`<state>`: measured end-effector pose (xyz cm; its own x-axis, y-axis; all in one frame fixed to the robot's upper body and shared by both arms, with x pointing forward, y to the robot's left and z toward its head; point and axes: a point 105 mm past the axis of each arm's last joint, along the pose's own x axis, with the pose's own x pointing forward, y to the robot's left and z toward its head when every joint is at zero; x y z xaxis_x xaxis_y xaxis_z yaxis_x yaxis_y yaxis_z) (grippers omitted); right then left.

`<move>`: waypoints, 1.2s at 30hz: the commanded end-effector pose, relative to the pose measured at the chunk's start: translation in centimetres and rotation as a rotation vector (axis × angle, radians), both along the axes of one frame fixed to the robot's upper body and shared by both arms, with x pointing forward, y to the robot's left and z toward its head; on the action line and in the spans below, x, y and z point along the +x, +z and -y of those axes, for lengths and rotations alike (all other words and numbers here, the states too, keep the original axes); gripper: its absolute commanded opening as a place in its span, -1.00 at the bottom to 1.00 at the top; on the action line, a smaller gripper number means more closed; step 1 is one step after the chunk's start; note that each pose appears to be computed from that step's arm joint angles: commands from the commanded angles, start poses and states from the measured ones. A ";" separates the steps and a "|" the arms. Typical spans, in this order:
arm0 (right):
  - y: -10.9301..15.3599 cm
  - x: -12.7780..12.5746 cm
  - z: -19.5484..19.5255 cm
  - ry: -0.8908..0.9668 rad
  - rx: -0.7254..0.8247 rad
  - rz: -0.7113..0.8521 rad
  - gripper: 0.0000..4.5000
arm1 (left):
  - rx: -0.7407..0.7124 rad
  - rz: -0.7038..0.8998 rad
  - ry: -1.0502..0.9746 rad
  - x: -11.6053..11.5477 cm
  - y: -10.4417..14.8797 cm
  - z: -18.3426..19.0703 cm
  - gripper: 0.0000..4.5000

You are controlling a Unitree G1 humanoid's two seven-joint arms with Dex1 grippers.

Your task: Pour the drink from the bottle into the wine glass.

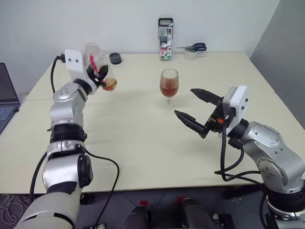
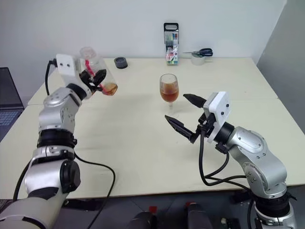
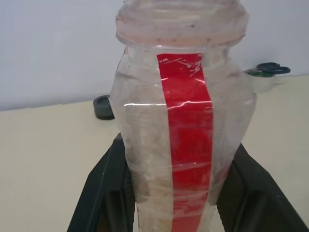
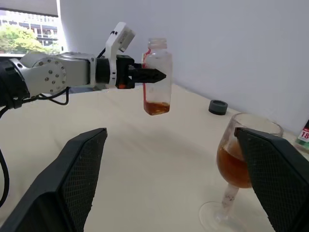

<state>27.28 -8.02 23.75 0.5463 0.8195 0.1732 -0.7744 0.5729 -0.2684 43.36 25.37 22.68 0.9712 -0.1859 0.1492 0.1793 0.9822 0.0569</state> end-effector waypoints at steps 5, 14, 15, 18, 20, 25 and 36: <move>0.4 -0.9 -0.1 0.026 0.001 0.020 1.00 | -0.027 0.031 0.039 -1.9 -1.3 -1.8 -0.23; -0.3 -1.0 0.3 0.030 -0.011 0.003 1.00 | -0.027 -0.017 0.068 -1.9 -3.5 -2.6 -0.23; -0.4 -1.0 0.3 0.030 -0.012 0.002 1.00 | -0.030 -0.019 0.066 -1.9 -3.6 -2.5 -0.23; -0.5 -1.0 0.3 0.029 -0.015 -0.001 1.00 | -0.030 -0.024 0.060 -1.7 -3.8 -2.2 -0.23; -0.6 -1.0 0.4 0.025 -0.015 -0.002 1.00 | -0.034 -0.028 0.062 -1.6 -3.9 -2.2 -0.23; -0.6 -1.0 0.4 0.014 -0.013 -0.003 1.00 | -0.038 -0.043 0.063 -1.5 -4.4 -2.0 -0.23; -0.7 -0.9 0.5 0.003 -0.011 -0.002 1.00 | -0.013 -0.068 0.058 -1.2 -5.1 -1.9 -0.23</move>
<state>27.04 -8.53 21.92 0.5599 0.8193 0.1237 -0.7873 0.5726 -0.2286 41.98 27.12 15.49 0.9915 -0.1277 0.0239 0.1277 0.9918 0.0035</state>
